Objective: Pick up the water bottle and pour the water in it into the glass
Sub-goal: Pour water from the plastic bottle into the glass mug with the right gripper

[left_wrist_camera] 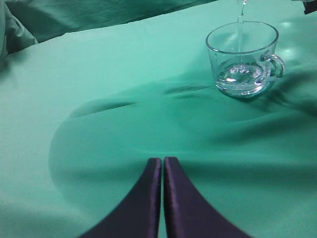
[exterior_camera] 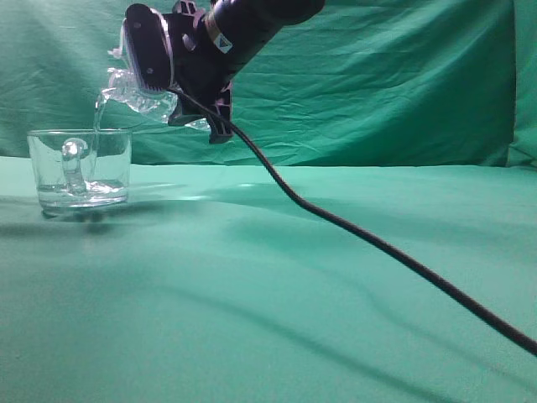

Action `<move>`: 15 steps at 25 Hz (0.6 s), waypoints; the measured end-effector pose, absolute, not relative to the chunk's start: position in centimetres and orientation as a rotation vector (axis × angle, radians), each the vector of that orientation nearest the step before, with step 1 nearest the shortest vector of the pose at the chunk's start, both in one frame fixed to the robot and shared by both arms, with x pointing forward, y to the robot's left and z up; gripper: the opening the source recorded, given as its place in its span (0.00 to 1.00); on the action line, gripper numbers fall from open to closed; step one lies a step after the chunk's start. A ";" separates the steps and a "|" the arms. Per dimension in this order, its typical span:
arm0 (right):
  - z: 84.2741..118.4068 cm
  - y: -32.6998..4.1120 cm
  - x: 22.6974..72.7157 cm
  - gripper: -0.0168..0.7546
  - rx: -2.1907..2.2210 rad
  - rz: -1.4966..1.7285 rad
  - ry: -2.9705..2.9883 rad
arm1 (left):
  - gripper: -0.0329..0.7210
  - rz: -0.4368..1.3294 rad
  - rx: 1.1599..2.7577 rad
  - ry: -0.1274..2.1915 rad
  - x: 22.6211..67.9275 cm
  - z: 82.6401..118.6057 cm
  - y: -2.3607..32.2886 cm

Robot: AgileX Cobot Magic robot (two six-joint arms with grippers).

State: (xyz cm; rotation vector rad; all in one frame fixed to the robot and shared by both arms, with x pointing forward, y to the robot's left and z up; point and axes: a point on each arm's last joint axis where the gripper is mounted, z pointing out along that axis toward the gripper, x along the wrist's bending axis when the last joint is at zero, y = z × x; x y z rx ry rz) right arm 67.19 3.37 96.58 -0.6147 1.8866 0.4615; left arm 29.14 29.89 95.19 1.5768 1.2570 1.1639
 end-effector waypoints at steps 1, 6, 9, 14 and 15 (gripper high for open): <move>96.6 3.4 67.2 0.50 -0.582 0.484 1.900 | 0.04 1.164 1.577 1.257 29.1 95.2 29.9; 96.6 3.4 67.2 0.50 -0.316 0.663 1.991 | 0.04 1.164 1.577 1.257 29.1 95.2 29.9; 96.6 3.3 67.2 0.50 -0.072 0.810 2.049 | 0.04 1.164 1.577 1.257 29.1 95.2 29.9; 97.5 2.5 67.5 0.50 0.461 0.985 2.063 | 0.04 1.164 1.577 1.257 29.1 95.2 29.9; 98.1 2.1 67.5 0.50 0.554 0.996 2.042 | 0.04 1.164 1.577 1.257 29.1 95.2 29.9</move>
